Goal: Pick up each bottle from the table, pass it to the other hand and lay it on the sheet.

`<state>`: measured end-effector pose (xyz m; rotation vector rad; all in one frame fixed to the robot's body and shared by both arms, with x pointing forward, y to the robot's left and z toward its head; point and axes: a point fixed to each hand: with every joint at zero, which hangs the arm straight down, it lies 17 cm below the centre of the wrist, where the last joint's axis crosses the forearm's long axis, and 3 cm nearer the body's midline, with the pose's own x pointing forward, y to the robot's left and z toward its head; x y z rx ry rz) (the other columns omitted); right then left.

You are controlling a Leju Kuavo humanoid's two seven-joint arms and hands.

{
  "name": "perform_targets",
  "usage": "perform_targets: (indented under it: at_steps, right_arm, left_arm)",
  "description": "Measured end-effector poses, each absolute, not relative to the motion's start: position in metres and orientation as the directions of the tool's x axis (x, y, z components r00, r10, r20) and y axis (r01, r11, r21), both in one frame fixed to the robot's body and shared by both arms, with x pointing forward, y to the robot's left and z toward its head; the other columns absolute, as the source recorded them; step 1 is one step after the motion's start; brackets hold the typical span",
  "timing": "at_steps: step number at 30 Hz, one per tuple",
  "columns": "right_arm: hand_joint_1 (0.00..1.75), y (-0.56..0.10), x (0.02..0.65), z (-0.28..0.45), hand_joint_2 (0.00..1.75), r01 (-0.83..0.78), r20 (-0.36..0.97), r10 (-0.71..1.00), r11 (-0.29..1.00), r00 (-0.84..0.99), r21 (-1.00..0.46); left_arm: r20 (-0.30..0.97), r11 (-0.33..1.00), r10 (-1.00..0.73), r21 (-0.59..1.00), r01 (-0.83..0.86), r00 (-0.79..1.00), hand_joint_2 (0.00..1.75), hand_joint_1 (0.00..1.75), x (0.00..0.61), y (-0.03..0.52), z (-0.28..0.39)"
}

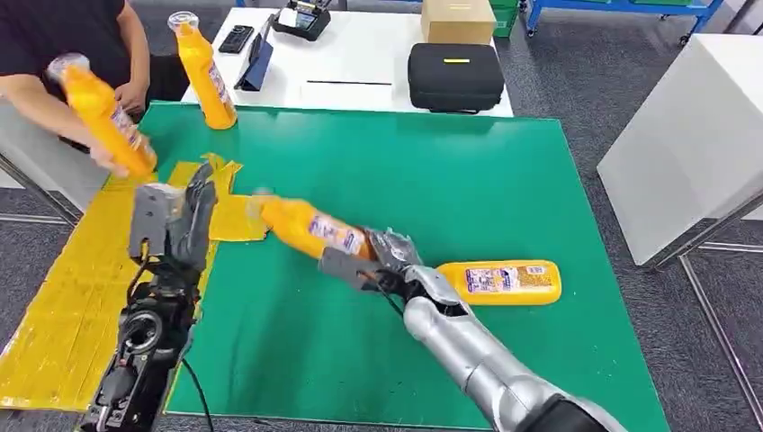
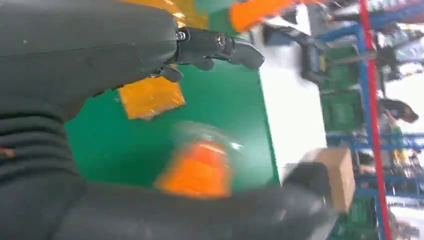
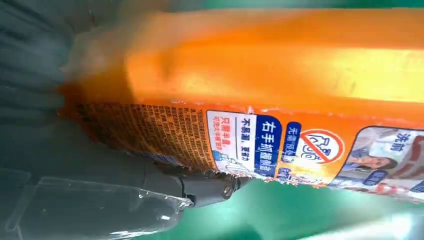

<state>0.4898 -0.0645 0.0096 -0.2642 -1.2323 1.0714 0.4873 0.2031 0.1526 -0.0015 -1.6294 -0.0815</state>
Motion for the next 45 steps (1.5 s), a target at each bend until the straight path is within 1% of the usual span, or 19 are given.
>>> perform_targets:
  at_steps: [4, 6, 9, 14, 17, 21, 24, 27, 33, 36, 41, 42, 43, 45]
  right_arm:
    - [1.75, -0.062, 0.496, 0.032, 1.75, -0.467, 0.710, 0.702, 0.611, -0.053, -0.639]
    - [1.75, -0.060, 0.499, 0.052, 1.75, -0.421, 0.791, 0.609, 0.706, -0.050, -0.570]
    - [1.75, -0.067, 0.505, 0.086, 1.75, -0.340, 0.879, 0.474, 0.821, -0.044, -0.460]
    - [1.75, -0.077, 0.505, 0.116, 1.75, -0.272, 0.914, 0.396, 0.874, -0.082, -0.403]
    - [1.75, -0.077, 0.504, 0.121, 1.75, -0.262, 0.908, 0.408, 0.870, -0.097, -0.418]
    - [1.75, -0.067, 0.499, 0.128, 1.75, -0.257, 0.884, 0.448, 0.845, -0.137, -0.468]
    - [1.75, -0.049, 0.493, 0.130, 1.75, -0.275, 0.856, 0.489, 0.811, -0.168, -0.517]
    - [1.75, -0.030, 0.484, 0.130, 1.75, -0.305, 0.845, 0.500, 0.787, -0.190, -0.535]
    - [1.75, -0.003, 0.471, 0.125, 1.75, -0.368, 0.810, 0.541, 0.722, -0.227, -0.586]
    - [1.75, 0.019, 0.458, 0.119, 1.75, -0.401, 0.767, 0.580, 0.656, -0.273, -0.639]
    - [1.75, 0.038, 0.449, 0.112, 1.75, -0.435, 0.737, 0.603, 0.601, -0.304, -0.671]
    - [1.75, 0.042, 0.448, 0.110, 1.75, -0.440, 0.731, 0.608, 0.590, -0.310, -0.677]
    - [1.75, 0.045, 0.447, 0.109, 1.75, -0.446, 0.727, 0.610, 0.581, -0.314, -0.681]
    - [1.75, 0.049, 0.446, 0.107, 1.75, -0.454, 0.722, 0.615, 0.570, -0.317, -0.685]
  left_arm:
    - [0.998, 1.000, -0.030, 0.030, -0.004, -0.050, 1.75, 0.00, 0.486, 0.220, 0.149]
    - [0.999, 0.999, -0.005, 0.003, -0.049, -0.047, 1.75, 0.00, 0.484, 0.234, 0.148]
    - [0.996, 0.995, 0.083, -0.085, -0.056, -0.032, 1.75, 0.00, 0.481, 0.241, 0.144]
    - [0.977, 0.977, 0.214, -0.214, -0.002, -0.006, 1.75, 0.00, 0.477, 0.228, 0.142]
    - [0.953, 0.951, 0.302, -0.302, 0.070, 0.007, 1.75, 0.00, 0.476, 0.204, 0.149]
    - [0.927, 0.913, 0.374, -0.374, 0.166, 0.032, 1.75, 0.00, 0.474, 0.162, 0.163]
    - [0.913, 0.884, 0.405, -0.404, 0.235, 0.048, 1.75, 0.00, 0.471, 0.129, 0.176]
    - [0.910, 0.867, 0.410, -0.409, 0.285, 0.059, 1.75, 0.00, 0.466, 0.101, 0.184]
    - [0.904, 0.853, 0.424, -0.418, 0.314, 0.052, 1.75, 0.00, 0.464, 0.081, 0.196]
    - [0.897, 0.851, 0.438, -0.433, 0.298, 0.054, 1.75, 0.00, 0.466, 0.082, 0.197]
    - [0.893, 0.853, 0.446, -0.442, 0.276, 0.051, 1.75, 0.00, 0.467, 0.091, 0.193]
    - [0.892, 0.855, 0.449, -0.445, 0.268, 0.049, 1.75, 1.64, 0.467, 0.093, 0.192]
    - [0.890, 0.856, 0.453, -0.449, 0.258, 0.048, 1.75, 1.75, 0.468, 0.096, 0.190]
    - [0.887, 0.857, 0.459, -0.456, 0.241, 0.047, 1.75, 1.75, 0.467, 0.100, 0.187]
